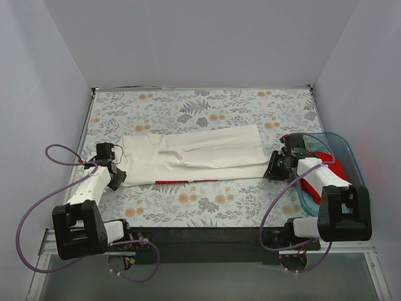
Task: Fold and stack the t-shirts
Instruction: Fold the tshirt
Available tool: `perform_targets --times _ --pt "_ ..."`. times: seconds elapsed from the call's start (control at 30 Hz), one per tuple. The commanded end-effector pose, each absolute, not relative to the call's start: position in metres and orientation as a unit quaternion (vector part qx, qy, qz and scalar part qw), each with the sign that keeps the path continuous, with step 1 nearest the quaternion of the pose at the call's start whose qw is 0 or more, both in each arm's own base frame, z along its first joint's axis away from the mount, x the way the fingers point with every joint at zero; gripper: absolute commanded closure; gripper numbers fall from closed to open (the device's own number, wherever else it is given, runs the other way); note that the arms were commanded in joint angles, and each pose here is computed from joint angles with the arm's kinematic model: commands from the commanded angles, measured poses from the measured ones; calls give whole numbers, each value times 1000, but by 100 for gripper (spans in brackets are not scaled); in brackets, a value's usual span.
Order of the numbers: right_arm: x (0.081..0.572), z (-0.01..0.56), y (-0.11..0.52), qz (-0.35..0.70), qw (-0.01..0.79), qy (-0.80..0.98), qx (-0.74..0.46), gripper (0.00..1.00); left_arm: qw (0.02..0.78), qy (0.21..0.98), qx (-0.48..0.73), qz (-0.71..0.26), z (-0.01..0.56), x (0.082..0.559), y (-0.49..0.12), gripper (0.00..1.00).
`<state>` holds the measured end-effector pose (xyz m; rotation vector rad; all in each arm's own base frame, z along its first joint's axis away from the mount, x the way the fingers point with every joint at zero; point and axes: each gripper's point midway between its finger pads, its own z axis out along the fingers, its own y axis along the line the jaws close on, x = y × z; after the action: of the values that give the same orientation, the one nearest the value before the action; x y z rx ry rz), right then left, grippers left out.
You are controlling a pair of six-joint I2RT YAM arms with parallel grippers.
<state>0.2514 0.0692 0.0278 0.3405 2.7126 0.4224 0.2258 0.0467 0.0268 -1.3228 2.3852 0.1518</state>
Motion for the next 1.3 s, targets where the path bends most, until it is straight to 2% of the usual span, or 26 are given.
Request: perform_targets --times 0.0,0.03,0.13,0.27,0.33,0.47,0.6,0.77,1.0,1.27 --pt "245 45 67 139 196 968 78 63 251 839 -479 53 60 245 57 69" --pt "254 58 72 147 217 963 59 62 256 840 -477 51 65 249 57 59" --pt "267 82 98 171 251 953 2 57 287 839 -460 44 94 266 61 44" --pt "279 113 164 215 296 925 -105 57 333 840 -427 9 128 280 47 43" --pt "278 111 189 236 287 920 -126 58 338 854 -395 -34 136 285 20 43" --pt "273 111 251 282 287 897 -181 61 335 882 -319 -90 129 286 -45 45" --pt "269 104 294 310 272 886 -214 64 299 908 -263 -127 109 278 -99 47" --pt "268 82 316 310 251 890 -220 66 293 916 -239 -135 105 277 -120 48" --pt "286 60 325 294 250 896 -219 66 283 922 -233 -127 95 268 -119 48" --pt "323 51 332 251 281 897 -230 65 279 923 -235 -119 90 256 -112 48"
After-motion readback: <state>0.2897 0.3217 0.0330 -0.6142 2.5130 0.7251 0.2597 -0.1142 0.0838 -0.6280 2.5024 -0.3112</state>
